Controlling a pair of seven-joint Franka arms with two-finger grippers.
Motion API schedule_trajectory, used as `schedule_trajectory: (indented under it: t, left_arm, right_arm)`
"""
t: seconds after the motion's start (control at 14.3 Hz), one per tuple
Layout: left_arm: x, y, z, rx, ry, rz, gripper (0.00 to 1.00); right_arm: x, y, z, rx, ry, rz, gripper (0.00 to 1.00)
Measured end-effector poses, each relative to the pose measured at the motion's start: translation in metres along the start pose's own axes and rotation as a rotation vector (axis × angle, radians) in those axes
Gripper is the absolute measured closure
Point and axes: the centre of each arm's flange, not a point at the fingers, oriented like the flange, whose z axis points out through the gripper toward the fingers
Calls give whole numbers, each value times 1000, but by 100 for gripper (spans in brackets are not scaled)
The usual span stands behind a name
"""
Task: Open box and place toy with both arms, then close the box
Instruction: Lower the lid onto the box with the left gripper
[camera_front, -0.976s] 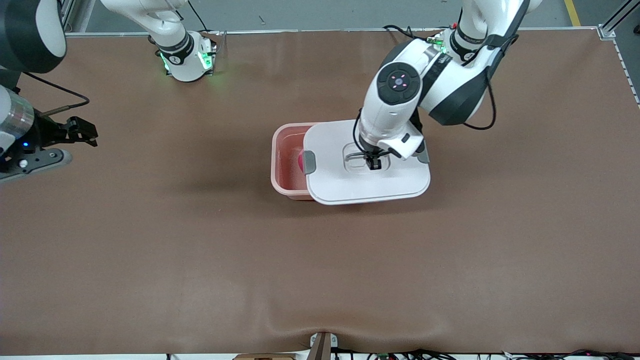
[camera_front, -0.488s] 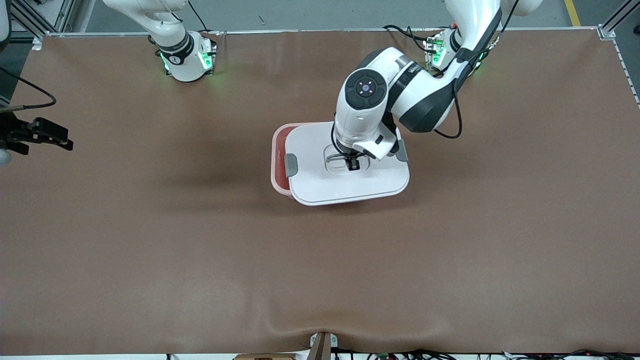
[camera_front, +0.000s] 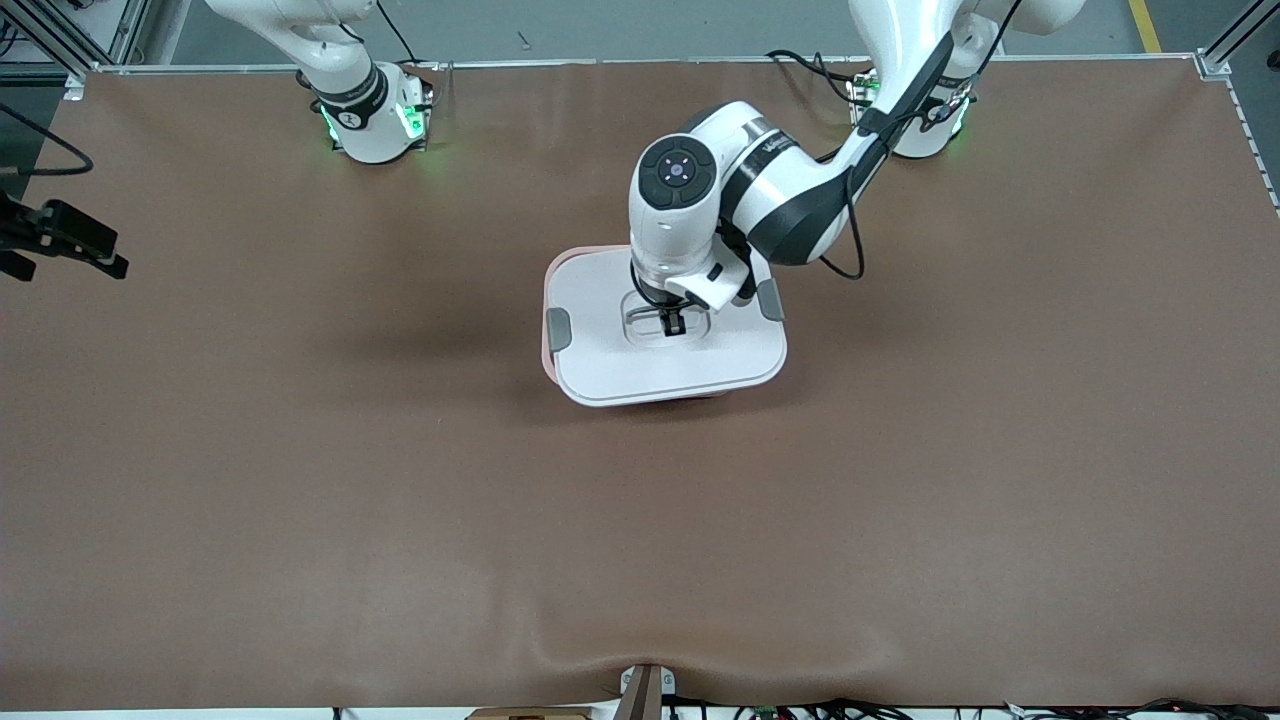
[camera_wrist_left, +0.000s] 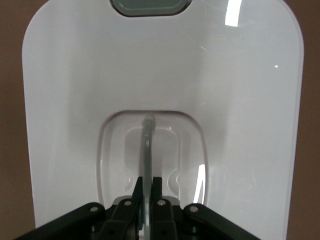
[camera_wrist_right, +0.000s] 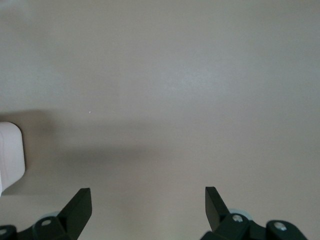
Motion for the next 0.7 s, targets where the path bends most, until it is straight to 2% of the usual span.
schedule_trajectory:
  t: [0.14,0.35,0.7]
  left_arm:
    - [-3,-1,7,-8,10,11,93]
    - [-8,-4,14,-9,9,23,93]
    - [-16,-13,19,-17,11,73,93]
  right_arm:
    - [-4,-3,-3,5,-1,18,0]
    - [-5,-5,7,9,-31,19,0]
    - [-4,-2,8,14,-31,26,0]
